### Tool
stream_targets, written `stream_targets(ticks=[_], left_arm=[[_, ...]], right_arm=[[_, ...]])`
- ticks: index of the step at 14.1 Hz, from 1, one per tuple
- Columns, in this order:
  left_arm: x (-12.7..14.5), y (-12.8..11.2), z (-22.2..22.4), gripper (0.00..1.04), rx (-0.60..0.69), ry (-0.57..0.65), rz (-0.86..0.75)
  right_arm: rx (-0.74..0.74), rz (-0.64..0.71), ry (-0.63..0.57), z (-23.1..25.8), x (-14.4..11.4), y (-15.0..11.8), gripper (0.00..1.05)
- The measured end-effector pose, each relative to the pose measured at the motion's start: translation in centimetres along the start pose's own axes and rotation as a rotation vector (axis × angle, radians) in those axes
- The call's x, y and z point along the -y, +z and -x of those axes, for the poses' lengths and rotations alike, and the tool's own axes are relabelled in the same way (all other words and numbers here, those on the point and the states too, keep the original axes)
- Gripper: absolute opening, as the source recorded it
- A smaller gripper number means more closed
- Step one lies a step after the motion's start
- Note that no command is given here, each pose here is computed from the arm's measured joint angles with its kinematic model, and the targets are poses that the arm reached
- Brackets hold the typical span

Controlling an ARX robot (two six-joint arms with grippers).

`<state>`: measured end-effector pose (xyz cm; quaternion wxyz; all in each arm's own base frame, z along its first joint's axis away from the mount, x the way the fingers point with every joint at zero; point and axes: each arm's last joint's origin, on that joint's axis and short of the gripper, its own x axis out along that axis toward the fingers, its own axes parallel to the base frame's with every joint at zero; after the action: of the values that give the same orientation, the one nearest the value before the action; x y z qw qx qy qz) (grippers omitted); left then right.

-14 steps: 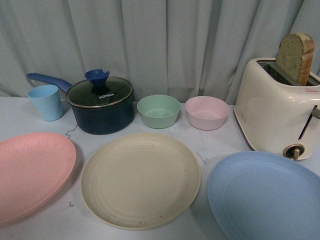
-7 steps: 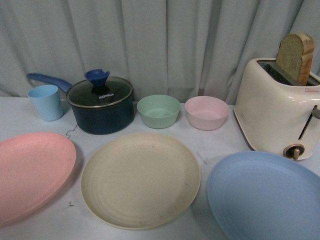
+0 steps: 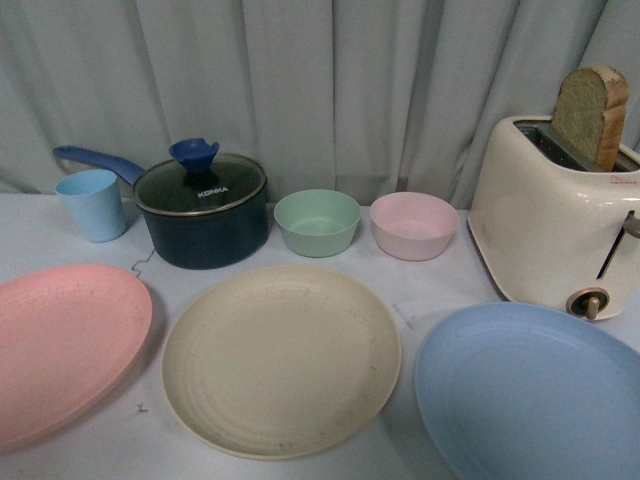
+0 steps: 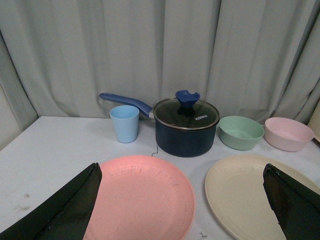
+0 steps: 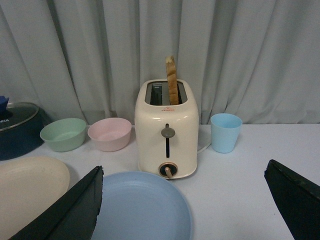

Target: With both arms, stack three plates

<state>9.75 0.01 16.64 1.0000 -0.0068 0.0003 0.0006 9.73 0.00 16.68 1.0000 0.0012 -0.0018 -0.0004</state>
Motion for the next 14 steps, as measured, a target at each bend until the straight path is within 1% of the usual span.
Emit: stream_targets(ticks=[14], left_arm=[[0.0,0.0,0.0,0.98,0.0,0.0,0.0]], right_arm=[[0.0,0.0,0.0,0.0,0.0,0.0,0.98]])
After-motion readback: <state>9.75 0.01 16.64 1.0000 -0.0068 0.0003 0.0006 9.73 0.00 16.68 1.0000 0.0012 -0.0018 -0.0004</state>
